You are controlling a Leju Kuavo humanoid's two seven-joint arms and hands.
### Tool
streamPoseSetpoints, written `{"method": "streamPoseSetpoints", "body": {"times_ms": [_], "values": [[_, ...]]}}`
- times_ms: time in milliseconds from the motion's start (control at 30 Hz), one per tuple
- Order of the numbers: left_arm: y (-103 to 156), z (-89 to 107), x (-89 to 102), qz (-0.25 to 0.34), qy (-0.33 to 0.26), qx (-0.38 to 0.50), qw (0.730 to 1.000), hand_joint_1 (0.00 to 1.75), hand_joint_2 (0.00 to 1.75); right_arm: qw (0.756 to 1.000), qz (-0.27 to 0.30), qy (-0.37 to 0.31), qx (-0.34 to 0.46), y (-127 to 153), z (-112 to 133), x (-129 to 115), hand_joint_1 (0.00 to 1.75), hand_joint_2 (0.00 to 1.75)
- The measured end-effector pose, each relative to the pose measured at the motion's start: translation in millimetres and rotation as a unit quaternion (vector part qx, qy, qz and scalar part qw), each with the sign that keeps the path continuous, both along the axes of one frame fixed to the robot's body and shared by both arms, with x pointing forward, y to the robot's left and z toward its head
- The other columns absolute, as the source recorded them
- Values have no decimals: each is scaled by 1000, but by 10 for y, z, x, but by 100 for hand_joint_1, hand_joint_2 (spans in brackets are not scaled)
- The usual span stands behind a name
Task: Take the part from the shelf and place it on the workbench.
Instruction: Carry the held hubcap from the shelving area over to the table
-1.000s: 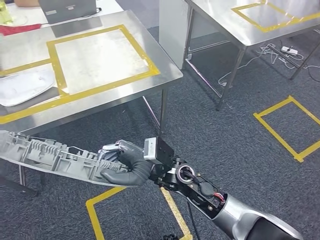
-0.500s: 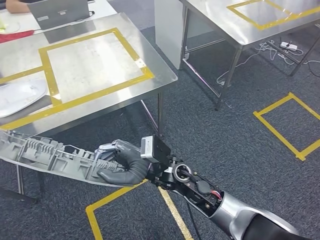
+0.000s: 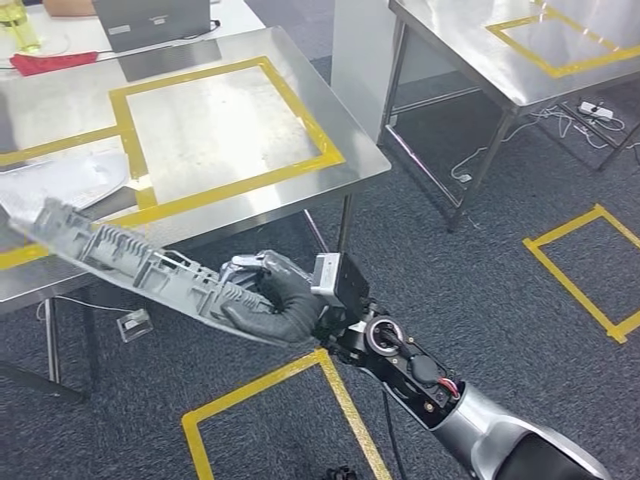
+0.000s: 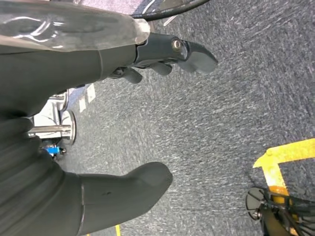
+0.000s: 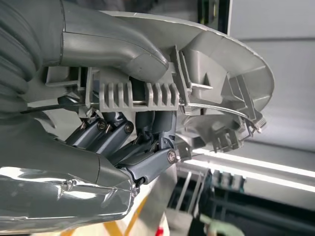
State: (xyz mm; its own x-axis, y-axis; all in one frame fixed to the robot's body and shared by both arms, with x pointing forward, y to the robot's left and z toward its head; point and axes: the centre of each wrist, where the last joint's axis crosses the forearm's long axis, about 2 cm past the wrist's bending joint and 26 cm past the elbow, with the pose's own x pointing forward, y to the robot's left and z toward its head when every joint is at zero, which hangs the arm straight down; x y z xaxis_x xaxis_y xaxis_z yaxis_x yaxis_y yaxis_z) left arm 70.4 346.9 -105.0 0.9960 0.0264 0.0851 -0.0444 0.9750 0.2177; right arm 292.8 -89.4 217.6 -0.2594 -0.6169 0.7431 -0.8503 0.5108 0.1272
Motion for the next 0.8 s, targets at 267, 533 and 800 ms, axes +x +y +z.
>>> {"method": "streamPoseSetpoints", "body": {"times_ms": [267,533,800], "values": [[-31,-1,12,-2,-2,-4,1000,0,175,998,-56,-39,3,-116,232,167,175,175],[-15,-1,1,-2,-2,-3,1000,0,175,996,-72,-43,6,-160,285,227,175,175],[-19,0,14,-2,-5,-3,1000,0,175,996,-77,-47,6,-171,319,267,175,175]]}}
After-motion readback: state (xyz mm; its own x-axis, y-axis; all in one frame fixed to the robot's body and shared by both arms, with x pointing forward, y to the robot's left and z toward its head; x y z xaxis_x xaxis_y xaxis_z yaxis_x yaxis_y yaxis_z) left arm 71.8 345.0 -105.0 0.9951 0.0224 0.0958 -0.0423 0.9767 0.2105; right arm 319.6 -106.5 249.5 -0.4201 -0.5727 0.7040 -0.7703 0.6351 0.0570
